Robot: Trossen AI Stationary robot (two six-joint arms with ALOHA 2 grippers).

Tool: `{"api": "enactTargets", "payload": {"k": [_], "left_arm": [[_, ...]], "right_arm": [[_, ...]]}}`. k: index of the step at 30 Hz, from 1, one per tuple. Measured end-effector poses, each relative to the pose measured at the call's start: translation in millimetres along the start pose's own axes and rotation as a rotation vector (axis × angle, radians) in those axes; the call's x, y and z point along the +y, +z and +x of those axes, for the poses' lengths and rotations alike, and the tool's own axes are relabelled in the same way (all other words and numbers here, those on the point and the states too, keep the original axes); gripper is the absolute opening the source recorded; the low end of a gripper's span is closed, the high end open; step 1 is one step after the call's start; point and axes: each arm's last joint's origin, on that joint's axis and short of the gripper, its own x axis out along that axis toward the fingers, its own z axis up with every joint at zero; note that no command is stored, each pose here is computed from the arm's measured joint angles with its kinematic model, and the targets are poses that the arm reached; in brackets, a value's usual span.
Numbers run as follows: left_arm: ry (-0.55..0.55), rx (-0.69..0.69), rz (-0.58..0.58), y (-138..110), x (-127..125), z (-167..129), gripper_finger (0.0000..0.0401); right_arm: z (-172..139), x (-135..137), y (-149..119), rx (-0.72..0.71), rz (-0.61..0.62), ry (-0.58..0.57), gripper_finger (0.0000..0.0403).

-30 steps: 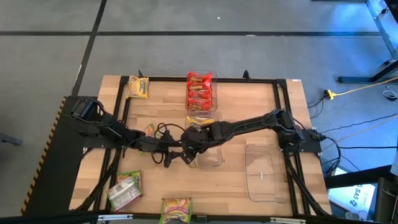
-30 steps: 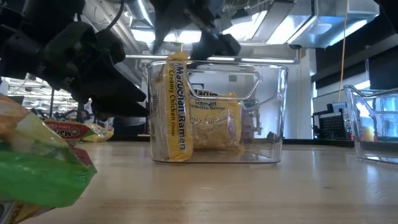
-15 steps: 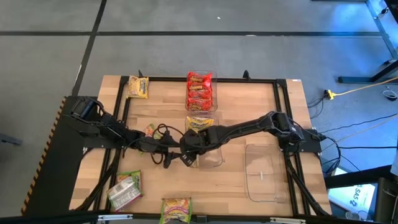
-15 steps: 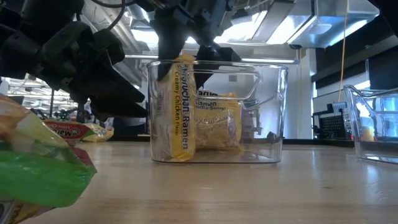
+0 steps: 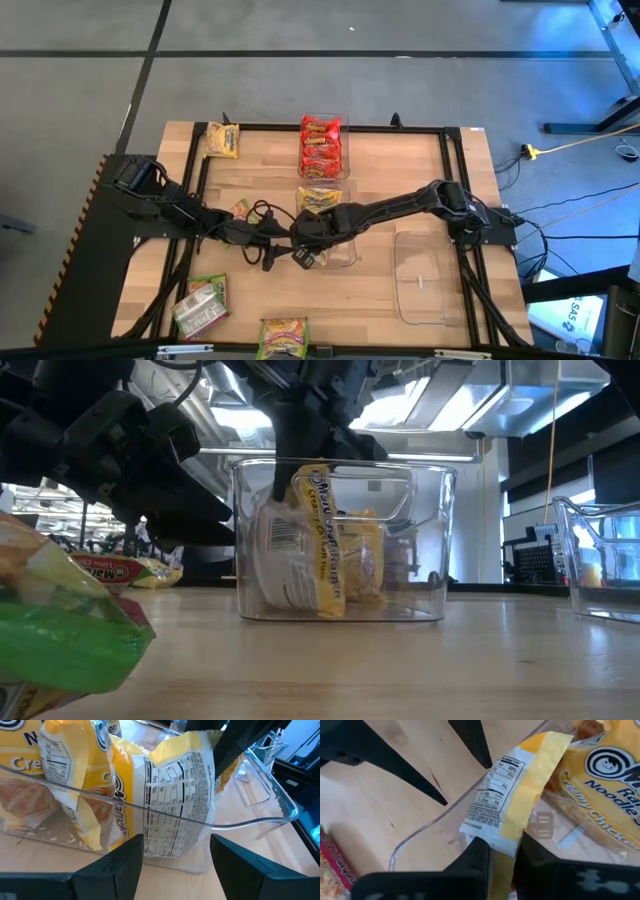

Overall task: Sort Maruchan noodles
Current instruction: Put the yellow noodle pack into the middle transparent bin

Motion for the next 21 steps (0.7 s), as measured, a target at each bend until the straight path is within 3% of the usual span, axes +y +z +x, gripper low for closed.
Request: {"api": "enactTargets", "payload": {"k": [6, 15, 21], "left_arm": [[-0.002, 0.000, 0.000, 0, 0, 0, 0.0222], [-0.001, -0.005, -0.002, 1, 0, 0, 0.0222], [0.017, -0.025, -0.108, 4, 4, 1, 0.0222]], "right_arm": [[-15, -4, -2, 0.014, -0.038, -0.015, 0.0028], [-75, -11, -10, -0.043, -0.125, -0.037, 0.0028], [-111, -19, -19, -0.087, -0.246, -0.104, 0.0028]]}}
